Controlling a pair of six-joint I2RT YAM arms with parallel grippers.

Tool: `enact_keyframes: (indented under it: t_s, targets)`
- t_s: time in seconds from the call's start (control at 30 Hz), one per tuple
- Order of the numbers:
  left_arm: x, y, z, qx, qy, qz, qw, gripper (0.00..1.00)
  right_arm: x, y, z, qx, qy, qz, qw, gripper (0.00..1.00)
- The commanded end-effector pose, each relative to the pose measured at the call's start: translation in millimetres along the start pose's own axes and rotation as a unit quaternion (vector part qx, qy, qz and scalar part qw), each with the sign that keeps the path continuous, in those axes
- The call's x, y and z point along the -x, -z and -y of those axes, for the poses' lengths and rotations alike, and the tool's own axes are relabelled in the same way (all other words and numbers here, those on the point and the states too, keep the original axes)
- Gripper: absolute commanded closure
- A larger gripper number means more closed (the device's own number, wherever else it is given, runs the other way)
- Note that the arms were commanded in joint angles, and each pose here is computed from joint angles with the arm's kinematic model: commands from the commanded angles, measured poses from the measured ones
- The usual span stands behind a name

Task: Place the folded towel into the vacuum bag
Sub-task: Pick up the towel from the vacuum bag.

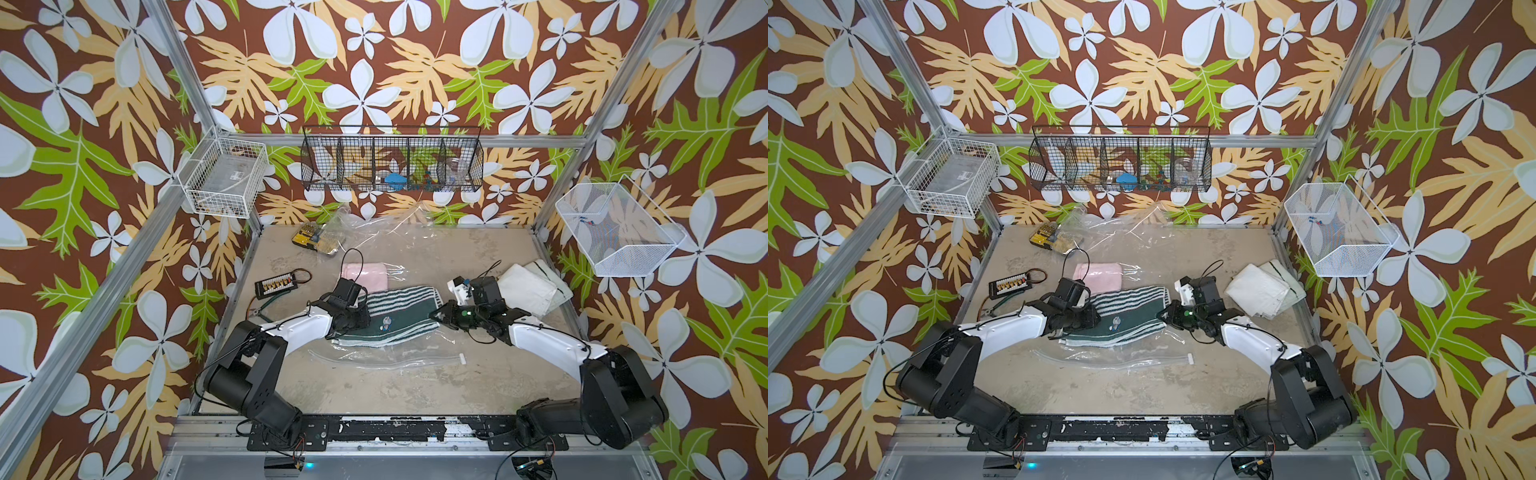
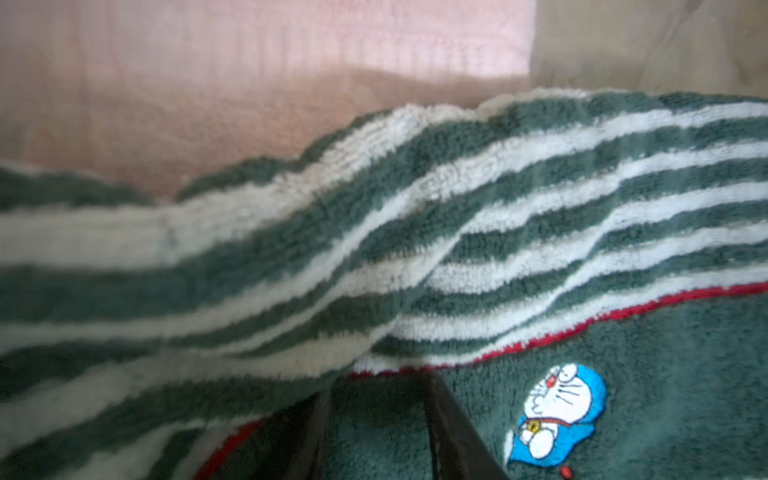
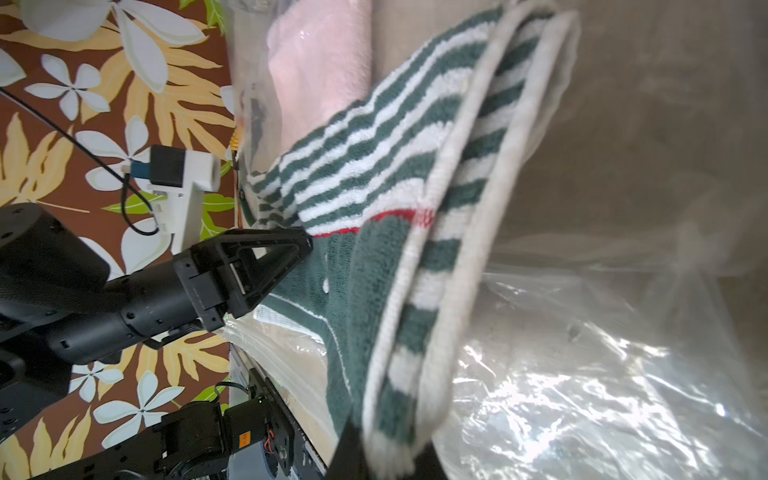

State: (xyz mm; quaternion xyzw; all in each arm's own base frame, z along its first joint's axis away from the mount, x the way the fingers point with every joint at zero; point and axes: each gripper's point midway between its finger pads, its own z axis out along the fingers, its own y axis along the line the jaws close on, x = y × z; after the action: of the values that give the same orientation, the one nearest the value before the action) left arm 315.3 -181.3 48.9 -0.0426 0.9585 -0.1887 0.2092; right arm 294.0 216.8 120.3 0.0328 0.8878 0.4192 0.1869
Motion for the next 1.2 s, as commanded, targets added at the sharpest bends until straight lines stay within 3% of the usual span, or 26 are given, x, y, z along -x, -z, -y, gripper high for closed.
enact_keyframes:
  t_s: [0.0,0.3,0.5,0.67,1.0,1.07,1.17]
  targets:
    - [-3.0,7.5,1.2,0.003,-0.003,0.000,1.000,0.59,-6.2,12.5,5.3,-0.030,0.009,-0.010,0.999,0.89]
    - [-20.8,22.3,33.2,-0.040,-0.021,-0.015,0.999,0.57,16.4,62.1,42.1,-0.166,0.058,0.028,0.984,0.95]
    - [-3.0,47.7,107.1,-0.140,-0.039,0.002,0.989,0.57,25.4,63.3,41.3,-0.202,0.081,0.025,0.976,0.94]
    - [6.1,32.7,162.6,-0.182,-0.067,-0.002,0.981,0.60,31.0,58.6,26.6,-0.211,0.111,0.020,0.971,0.94]
    - [-3.3,-66.0,138.4,-0.110,-0.069,-0.044,0.991,0.73,20.0,38.6,-27.0,-0.166,0.173,0.003,0.971,0.95]
    - [-4.7,-73.2,131.9,-0.113,-0.056,-0.053,0.991,0.74,11.9,28.5,-37.5,-0.153,0.186,-0.009,0.971,0.95]
    - [-1.6,-58.8,131.0,-0.122,-0.058,-0.048,0.990,0.73,-1.9,10.7,-46.2,-0.142,0.200,-0.033,0.969,0.95]
